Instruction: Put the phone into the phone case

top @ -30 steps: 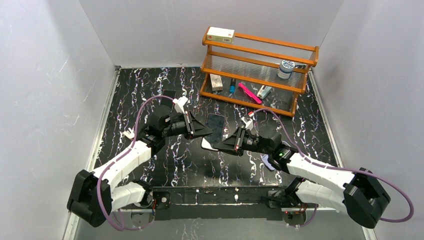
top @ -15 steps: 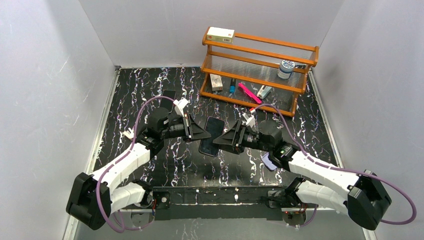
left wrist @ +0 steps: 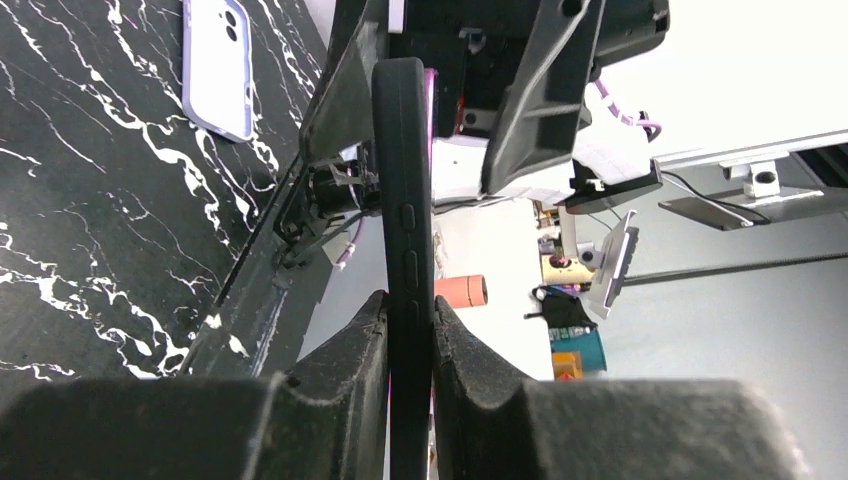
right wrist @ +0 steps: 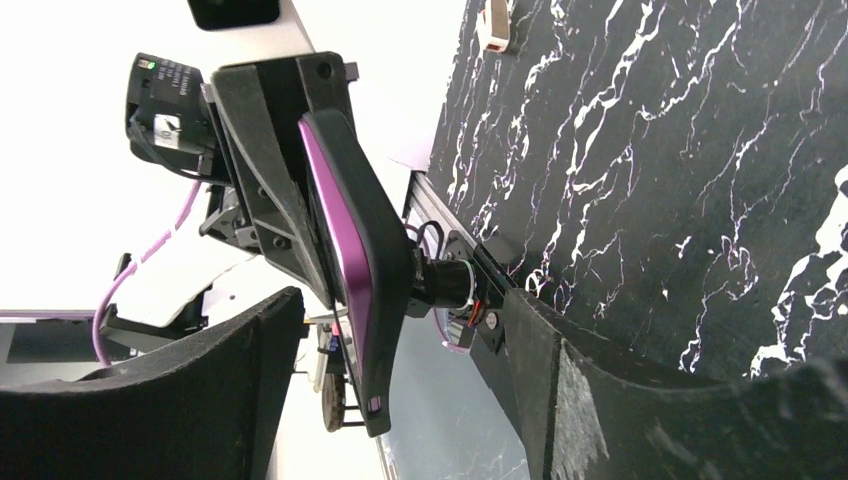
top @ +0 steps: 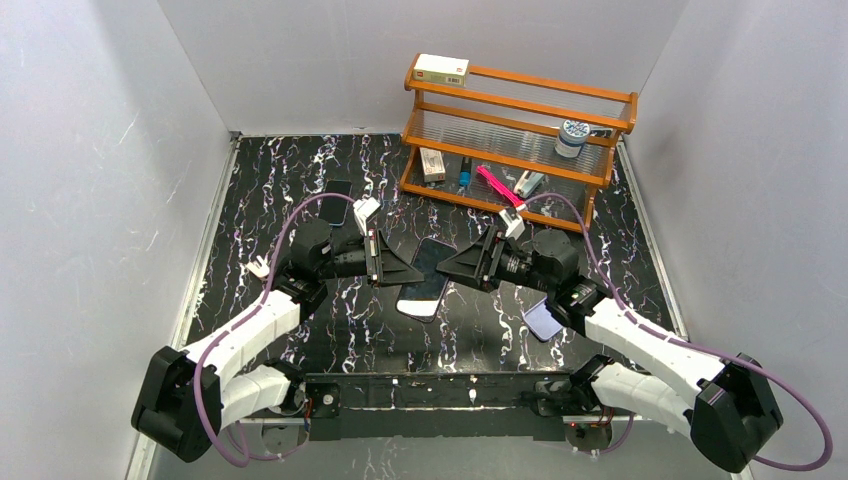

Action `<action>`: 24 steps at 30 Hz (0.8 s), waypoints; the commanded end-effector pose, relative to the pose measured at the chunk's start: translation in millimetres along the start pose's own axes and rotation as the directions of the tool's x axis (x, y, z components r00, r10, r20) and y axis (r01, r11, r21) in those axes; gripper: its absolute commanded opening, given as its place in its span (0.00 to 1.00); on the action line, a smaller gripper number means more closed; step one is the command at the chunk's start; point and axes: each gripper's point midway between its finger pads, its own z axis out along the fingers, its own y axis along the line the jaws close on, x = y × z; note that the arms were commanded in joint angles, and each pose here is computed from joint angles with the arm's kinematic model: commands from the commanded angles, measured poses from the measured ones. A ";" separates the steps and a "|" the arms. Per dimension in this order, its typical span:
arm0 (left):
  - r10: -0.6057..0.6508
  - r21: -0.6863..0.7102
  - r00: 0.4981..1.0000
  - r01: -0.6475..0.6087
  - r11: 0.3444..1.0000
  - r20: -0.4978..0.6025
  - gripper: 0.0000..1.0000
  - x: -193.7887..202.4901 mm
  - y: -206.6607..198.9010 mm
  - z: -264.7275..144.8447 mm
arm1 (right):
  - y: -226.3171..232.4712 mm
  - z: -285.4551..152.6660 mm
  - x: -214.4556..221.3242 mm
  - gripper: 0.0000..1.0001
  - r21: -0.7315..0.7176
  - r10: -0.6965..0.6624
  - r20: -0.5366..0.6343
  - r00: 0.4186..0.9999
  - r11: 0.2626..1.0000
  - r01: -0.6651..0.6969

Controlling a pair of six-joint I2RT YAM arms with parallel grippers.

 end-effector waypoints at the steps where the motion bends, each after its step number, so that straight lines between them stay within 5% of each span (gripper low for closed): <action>1: 0.052 0.077 0.997 -0.048 0.996 -0.051 0.00 6.9 -20.7 -4.1 | 44.5 -3.7 -17.6 0.77 -0.131 -0.121 0.012 0.993 0.984 0.121; 5: -0.008 0.038 0.999 0.010 0.999 -0.049 0.00 4.8 -4.3 0.7 | 44.5 -0.5 -22.8 0.67 -0.129 -0.125 0.019 0.992 0.984 0.127; 9: -0.030 -0.015 0.999 0.029 0.999 -0.032 0.00 1.5 10.8 3.8 | 34.6 3.4 -28.8 0.36 -0.085 -0.117 0.031 0.993 0.989 0.119; 16: -0.055 -0.259 0.997 0.038 0.965 -0.059 0.00 8.6 62.0 -0.9 | 41.2 6.1 -38.0 0.04 -0.056 -0.161 0.033 0.986 0.985 0.163; 24: -0.059 -0.267 0.996 0.039 0.963 -0.066 0.00 9.0 61.8 -1.6 | 55.2 7.6 -32.7 0.02 -0.116 -0.264 -0.030 0.964 0.959 0.259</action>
